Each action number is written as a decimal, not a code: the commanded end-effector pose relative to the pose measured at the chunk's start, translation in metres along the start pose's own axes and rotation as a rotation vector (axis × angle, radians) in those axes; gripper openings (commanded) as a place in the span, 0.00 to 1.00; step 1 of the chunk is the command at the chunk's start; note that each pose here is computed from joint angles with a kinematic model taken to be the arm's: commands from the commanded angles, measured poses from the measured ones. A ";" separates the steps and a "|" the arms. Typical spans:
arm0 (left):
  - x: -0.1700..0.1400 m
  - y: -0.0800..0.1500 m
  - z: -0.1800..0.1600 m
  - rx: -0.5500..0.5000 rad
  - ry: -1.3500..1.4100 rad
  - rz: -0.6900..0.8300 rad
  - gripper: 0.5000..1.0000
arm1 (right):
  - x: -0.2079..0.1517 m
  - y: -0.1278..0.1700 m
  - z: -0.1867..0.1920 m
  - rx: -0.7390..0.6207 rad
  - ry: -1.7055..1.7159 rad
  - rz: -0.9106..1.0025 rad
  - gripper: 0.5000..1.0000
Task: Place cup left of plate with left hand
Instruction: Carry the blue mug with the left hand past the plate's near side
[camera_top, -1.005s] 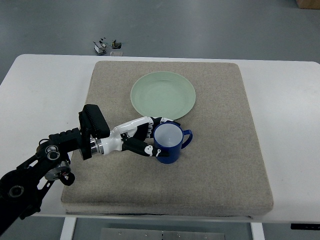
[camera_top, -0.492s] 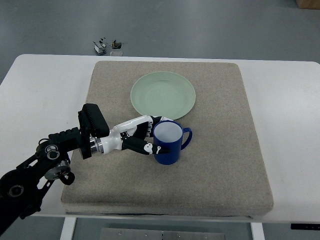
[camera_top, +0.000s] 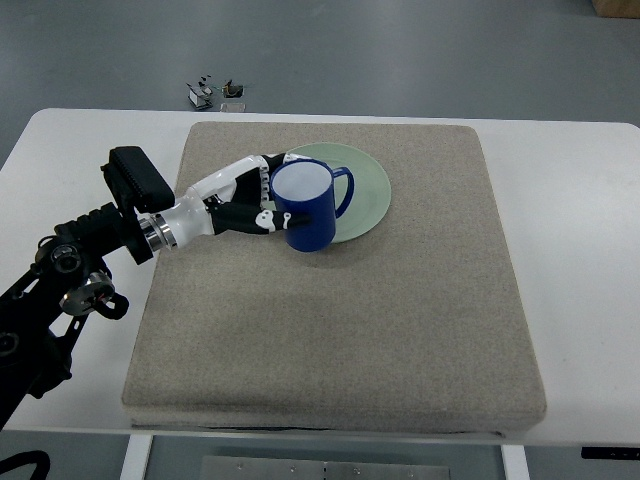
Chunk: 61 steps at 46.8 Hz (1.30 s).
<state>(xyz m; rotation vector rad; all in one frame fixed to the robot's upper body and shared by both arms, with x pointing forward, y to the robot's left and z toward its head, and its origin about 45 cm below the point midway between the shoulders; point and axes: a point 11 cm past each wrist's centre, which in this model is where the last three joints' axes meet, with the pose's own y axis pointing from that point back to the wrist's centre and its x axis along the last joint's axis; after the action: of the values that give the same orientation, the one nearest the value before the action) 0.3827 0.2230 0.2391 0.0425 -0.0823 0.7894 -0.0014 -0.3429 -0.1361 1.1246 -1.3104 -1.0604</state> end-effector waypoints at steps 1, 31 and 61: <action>0.025 0.005 0.002 -0.003 0.011 0.069 0.20 | 0.000 0.000 0.000 0.000 0.000 0.000 0.87; 0.081 0.030 -0.034 0.049 0.101 0.243 0.20 | 0.000 0.000 0.000 0.000 0.000 0.001 0.87; 0.082 0.041 -0.063 0.104 0.146 0.271 0.47 | 0.000 0.000 0.000 0.000 0.000 0.000 0.87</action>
<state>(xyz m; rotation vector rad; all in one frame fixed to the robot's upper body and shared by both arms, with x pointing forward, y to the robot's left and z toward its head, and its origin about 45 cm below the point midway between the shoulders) 0.4153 0.3154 0.1847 0.0710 0.0941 1.0697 -0.0015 -0.3430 -0.1361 1.1243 -1.3104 -1.0604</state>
